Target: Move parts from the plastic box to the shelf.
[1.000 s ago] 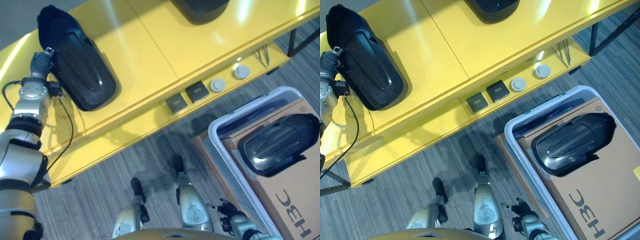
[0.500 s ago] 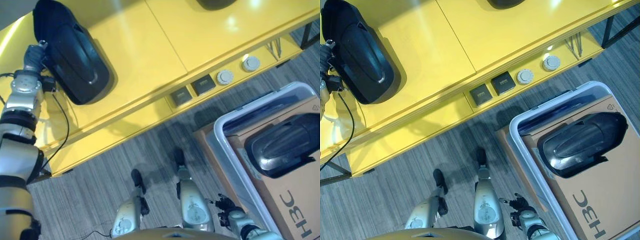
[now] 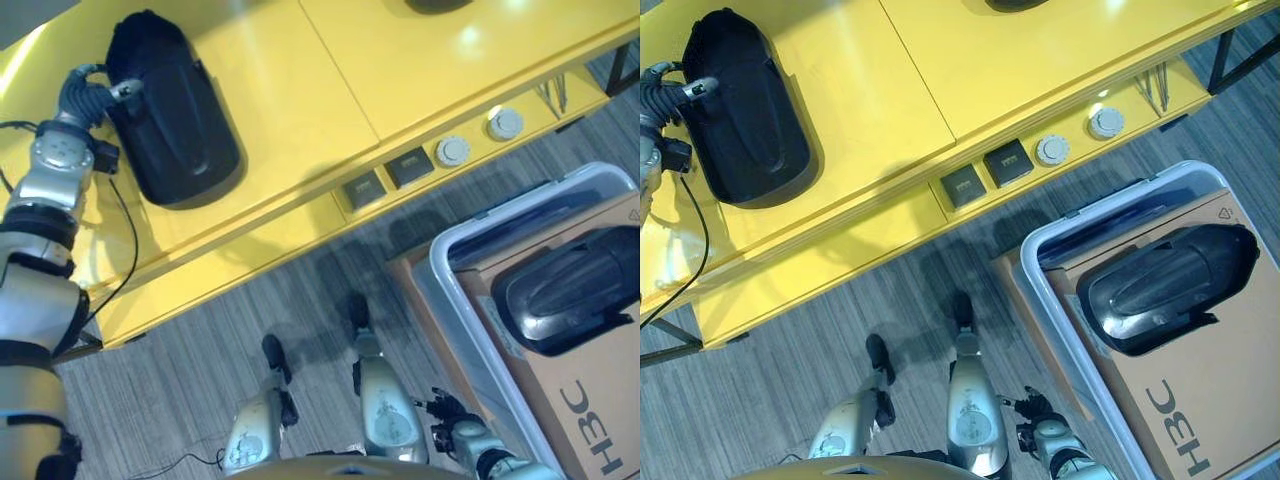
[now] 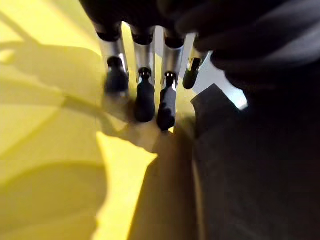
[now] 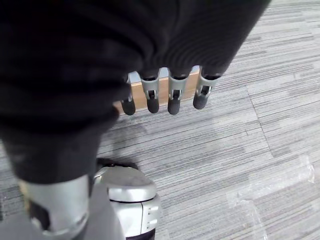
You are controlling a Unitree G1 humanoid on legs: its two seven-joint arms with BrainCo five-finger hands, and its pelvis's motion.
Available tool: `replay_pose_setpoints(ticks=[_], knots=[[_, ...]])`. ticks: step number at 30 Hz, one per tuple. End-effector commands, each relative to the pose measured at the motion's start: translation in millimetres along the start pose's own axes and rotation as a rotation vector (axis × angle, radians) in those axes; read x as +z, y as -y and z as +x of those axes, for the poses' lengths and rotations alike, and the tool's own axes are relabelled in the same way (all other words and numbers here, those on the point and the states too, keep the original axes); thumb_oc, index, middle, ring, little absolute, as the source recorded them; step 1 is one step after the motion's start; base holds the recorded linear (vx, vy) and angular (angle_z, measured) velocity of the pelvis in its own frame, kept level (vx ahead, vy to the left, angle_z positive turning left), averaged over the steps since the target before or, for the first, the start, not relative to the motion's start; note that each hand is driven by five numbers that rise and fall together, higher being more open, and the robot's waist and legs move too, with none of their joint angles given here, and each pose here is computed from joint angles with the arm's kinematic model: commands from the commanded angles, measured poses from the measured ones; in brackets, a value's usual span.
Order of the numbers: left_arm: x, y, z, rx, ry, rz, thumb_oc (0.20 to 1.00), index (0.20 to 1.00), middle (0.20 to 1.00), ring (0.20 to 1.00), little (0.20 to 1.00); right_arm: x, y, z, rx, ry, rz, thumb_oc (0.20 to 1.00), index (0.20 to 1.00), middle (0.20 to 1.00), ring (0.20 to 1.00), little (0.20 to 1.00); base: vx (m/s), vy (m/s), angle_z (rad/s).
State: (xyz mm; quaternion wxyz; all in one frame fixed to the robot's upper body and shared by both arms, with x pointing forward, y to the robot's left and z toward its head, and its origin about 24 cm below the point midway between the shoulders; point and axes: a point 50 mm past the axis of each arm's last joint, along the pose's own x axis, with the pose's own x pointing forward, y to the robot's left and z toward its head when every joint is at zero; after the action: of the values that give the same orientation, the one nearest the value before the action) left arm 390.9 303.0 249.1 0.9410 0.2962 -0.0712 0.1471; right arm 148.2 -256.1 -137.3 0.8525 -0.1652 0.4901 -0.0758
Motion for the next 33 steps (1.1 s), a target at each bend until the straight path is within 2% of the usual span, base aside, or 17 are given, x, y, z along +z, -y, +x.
replay_pose_setpoints(ticks=[1, 5, 15, 18, 23, 24, 25, 26, 28, 29, 30, 33], knots=[[33, -10, 9, 0.05, 0.081, 0.023, 1.0, 1.0, 1.0, 1.0, 1.0, -2, -10, 0, 0.039, -0.028, -0.006, 1.0, 1.0, 1.0, 1.0, 1.0, -0.03, 0.002, 0.05], [30, 6, 8, 0.053, 0.081, -0.083, 1.0, 1.0, 1.0, 1.0, 1.0, 0, -13, 0, 0.041, -0.021, -0.024, 1.0, 1.0, 1.0, 1.0, 1.0, -0.02, 0.009, 0.04], [-17, 7, -3, 0.076, -0.051, -0.009, 1.0, 1.0, 1.0, 1.0, 1.0, -25, -5, -4, 0.053, -0.115, -0.154, 1.0, 1.0, 1.0, 1.0, 1.0, 0.06, 0.032, 0.04], [-11, 15, -9, 0.111, 0.029, -0.038, 1.0, 1.0, 1.0, 1.0, 1.0, -20, 0, -2, 0.036, -0.11, -0.186, 1.0, 1.0, 1.0, 1.0, 1.0, 0.04, -0.01, 0.22], [-6, 27, -33, 0.077, 0.191, -0.087, 1.0, 1.0, 1.0, 1.0, 1.0, -24, 5, -3, 0.009, -0.109, -0.12, 1.0, 1.0, 1.0, 1.0, 1.0, 0.05, -0.006, 0.08], [-5, 49, -63, -0.012, 0.293, -0.236, 1.0, 1.0, 1.0, 1.0, 1.0, -29, 3, -5, 0.006, -0.114, -0.081, 1.0, 1.0, 1.0, 1.0, 1.0, 0.05, 0.001, 0.09], [-8, 62, -81, -0.072, 0.324, -0.29, 0.925, 0.925, 0.925, 0.925, 0.925, -33, 0, -6, 0.012, -0.121, -0.066, 1.0, 1.0, 1.0, 1.0, 1.0, 0.08, 0.002, 0.12], [-14, 71, -97, -0.143, 0.326, -0.361, 0.2, 0.2, 0.2, 0.2, 0.2, -36, -1, -7, 0.019, -0.13, -0.063, 1.0, 1.0, 1.0, 1.0, 1.0, 0.08, 0.004, 0.01], [-20, 78, -121, -0.263, 0.342, -0.394, 0.2, 0.2, 0.2, 0.2, 0.2, -46, -8, -10, 0.048, -0.151, -0.071, 1.0, 1.0, 1.0, 1.0, 1.0, 0.09, 0.012, -0.01], [-20, 94, -145, -0.342, 0.343, -0.531, 0.2, 0.2, 0.2, 0.2, 0.2, -50, -16, -13, 0.081, -0.16, -0.088, 1.0, 1.0, 1.0, 1.0, 1.0, 0.06, 0.014, 0.0], [-21, 93, -145, -0.342, 0.342, -0.532, 0.2, 0.2, 0.2, 0.2, 0.2, -51, -16, -13, 0.081, -0.161, -0.09, 1.0, 1.0, 1.0, 1.0, 1.0, 0.04, 0.006, -0.01], [-31, 117, -176, -0.453, 0.287, -0.624, 0.2, 0.2, 0.2, 0.2, 0.2, -39, -26, -13, 0.091, -0.069, -0.16, 1.0, 1.0, 1.0, 1.0, 1.0, 0.0, 0.0, 0.0]])
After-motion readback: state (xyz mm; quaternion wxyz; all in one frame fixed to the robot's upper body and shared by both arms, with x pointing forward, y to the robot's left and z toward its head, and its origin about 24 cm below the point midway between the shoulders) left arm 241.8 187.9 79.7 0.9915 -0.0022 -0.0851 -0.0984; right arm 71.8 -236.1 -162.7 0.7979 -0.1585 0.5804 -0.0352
